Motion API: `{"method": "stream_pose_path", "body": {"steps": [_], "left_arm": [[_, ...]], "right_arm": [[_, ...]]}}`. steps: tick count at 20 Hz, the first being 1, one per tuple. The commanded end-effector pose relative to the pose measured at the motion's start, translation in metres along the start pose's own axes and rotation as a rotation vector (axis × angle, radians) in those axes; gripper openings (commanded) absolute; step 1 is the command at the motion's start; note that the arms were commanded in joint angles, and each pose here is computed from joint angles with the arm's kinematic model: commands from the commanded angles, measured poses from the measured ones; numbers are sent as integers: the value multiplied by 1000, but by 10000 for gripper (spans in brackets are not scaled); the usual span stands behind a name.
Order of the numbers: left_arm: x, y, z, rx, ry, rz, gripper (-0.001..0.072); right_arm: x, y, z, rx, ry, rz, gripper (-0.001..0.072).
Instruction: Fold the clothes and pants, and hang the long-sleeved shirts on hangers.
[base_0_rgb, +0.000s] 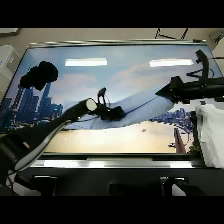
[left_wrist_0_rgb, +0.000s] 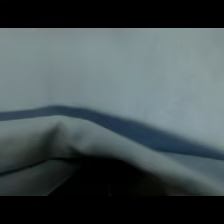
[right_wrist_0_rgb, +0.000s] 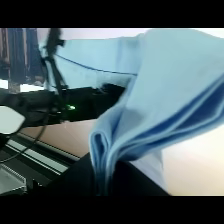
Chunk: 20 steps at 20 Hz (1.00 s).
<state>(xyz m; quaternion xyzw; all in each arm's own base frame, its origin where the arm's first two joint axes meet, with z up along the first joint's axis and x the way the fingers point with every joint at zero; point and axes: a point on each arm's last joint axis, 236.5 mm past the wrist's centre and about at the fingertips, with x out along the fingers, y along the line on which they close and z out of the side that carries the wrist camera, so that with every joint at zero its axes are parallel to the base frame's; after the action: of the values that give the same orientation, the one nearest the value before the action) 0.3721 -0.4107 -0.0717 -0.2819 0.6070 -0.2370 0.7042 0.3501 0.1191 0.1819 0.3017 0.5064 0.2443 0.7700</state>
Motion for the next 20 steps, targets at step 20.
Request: {"method": "stream_pose_path", "body": {"steps": [20], "left_arm": [[-383, 97, 129, 219, -472, 389, 27]], "right_arm": [[297, 105, -56, 260, 202, 366, 47]]}}
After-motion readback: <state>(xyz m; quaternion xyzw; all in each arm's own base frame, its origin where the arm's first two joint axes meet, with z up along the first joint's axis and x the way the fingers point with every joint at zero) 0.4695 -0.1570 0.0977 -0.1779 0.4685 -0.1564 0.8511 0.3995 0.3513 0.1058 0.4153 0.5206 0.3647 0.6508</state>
